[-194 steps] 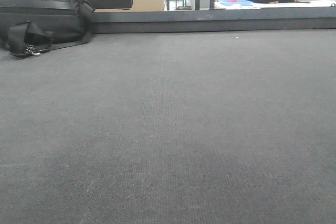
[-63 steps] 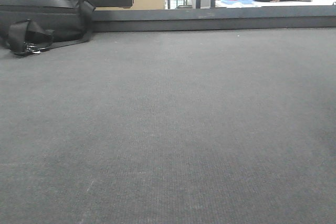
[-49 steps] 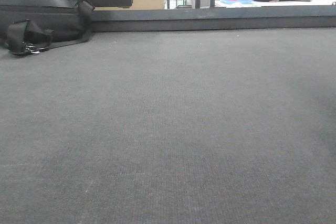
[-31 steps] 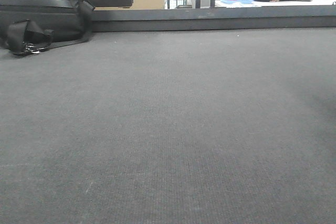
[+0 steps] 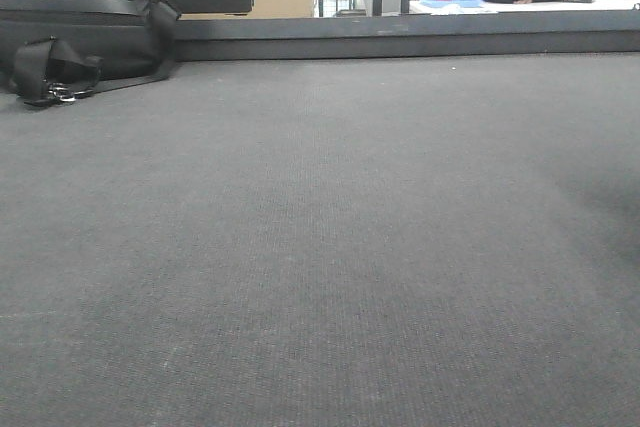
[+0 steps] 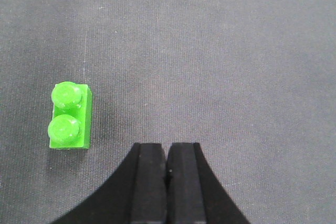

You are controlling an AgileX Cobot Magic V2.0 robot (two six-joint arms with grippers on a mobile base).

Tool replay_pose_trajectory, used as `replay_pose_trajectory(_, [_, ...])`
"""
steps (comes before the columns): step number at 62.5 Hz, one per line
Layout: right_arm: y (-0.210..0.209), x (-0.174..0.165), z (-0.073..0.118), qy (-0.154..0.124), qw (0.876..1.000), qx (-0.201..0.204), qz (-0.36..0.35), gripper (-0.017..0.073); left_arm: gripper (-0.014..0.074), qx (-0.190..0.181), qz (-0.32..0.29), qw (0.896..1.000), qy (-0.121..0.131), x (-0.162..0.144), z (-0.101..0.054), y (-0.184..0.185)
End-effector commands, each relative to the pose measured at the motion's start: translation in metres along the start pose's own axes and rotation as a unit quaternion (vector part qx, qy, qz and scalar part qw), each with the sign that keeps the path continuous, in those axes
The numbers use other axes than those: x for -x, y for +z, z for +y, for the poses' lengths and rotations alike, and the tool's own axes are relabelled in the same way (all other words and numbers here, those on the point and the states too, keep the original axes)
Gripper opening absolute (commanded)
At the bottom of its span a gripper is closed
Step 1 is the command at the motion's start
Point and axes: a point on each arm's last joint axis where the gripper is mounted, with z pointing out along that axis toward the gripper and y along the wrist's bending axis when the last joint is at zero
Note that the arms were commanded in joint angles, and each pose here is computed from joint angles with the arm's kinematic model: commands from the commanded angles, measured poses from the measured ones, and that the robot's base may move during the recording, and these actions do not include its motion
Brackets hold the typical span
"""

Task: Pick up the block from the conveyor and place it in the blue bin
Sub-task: 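Close left gripper on green brick and right gripper on blue brick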

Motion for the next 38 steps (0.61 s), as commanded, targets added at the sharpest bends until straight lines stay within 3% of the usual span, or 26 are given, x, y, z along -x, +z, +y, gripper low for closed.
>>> replay_pose_trajectory(1, [0.002, 0.005, 0.003, -0.014, 1.0, 0.002, -0.008, 0.0391, -0.0111, -0.004, -0.012, 1.0, -0.009, 0.003, -0.001, -0.002])
replay_pose_trajectory(13, [0.02, 0.016, 0.018, -0.063, 0.998, 0.006, -0.019, 0.0391, -0.0111, -0.004, -0.013, 1.0, -0.009, 0.004, -0.001, -0.002])
replay_pose_trajectory(38, [0.054, 0.022, 0.015, -0.045, 0.998, 0.002, 0.045, 0.0391, -0.0111, -0.005, -0.006, 1.0, -0.009, 0.002, -0.001, -0.002])
